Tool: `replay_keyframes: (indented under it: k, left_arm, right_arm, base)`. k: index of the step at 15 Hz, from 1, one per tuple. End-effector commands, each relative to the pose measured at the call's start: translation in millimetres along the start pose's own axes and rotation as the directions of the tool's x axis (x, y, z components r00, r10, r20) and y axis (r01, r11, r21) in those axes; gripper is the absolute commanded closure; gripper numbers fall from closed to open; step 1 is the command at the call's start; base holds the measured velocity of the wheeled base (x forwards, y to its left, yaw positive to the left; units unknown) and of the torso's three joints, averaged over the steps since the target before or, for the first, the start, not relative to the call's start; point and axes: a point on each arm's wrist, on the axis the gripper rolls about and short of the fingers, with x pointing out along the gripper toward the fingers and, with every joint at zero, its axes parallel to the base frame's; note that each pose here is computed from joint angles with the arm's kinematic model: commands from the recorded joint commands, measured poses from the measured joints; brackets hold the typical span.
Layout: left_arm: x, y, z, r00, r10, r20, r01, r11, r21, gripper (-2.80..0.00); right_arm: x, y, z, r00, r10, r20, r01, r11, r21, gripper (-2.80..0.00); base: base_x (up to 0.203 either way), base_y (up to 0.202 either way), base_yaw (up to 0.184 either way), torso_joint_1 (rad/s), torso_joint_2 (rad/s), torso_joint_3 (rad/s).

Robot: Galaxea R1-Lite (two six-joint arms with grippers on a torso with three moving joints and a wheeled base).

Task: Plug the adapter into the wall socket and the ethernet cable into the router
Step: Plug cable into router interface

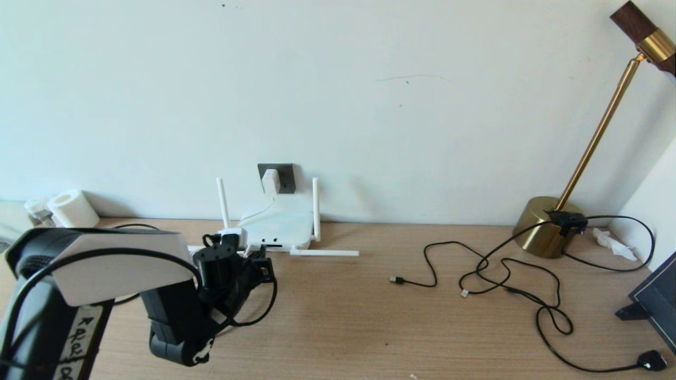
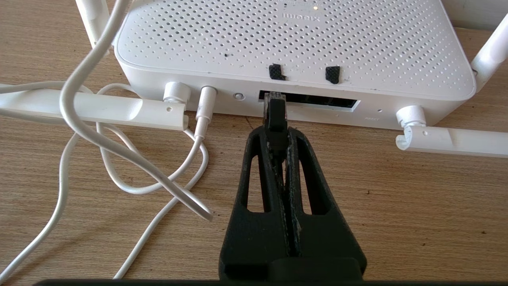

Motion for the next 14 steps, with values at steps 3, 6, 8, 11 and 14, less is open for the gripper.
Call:
replay_keyframes:
  k: [3,6,8,11,14]
  left_arm:
    - [2.0,-0.4,0.3,1.0,0.001,0.01,-0.001,1.0,-0.002,0.0]
    - [3.0,-0.7,0.4,1.0,0.001,0.011,-0.001,1.0,-0.002,0.0]
    - [4.3,-1.0,1.2,1.0,-0.001,0.017,0.001,1.0,-0.003,0.0]
    - [5.1,-1.3,2.0,1.0,-0.001,0.02,0.001,1.0,-0.004,0.0]
    - [5.0,-1.3,2.4,1.0,-0.001,0.021,0.001,1.0,-0.004,0.0]
  right_arm:
    - [0.1,0.0,0.0,1.0,-0.001,-0.002,0.001,1.0,0.0,0.0]
    - [0.1,0.0,0.0,1.0,-0.001,-0.002,0.001,1.0,-0.001,0.0]
    - [0.1,0.0,0.0,1.0,-0.001,-0.002,0.001,1.0,-0.001,0.0]
    - [0.1,0.0,0.0,1.0,-0.001,-0.002,0.001,1.0,-0.001,0.0]
    - [0.1,0.0,0.0,1.0,-0.001,-0.002,0.001,1.0,-0.001,0.0]
  base:
    - [0.0,0.0,0.0,0.0,0.0,0.0]
    - [0.0,0.0,0.0,0.0,0.0,0.0]
    - [0.0,0.0,0.0,0.0,0.0,0.0]
    - [0.0,0.0,0.0,0.0,0.0,0.0]
    - [0.0,0.0,0.0,0.0,0.0,0.0]
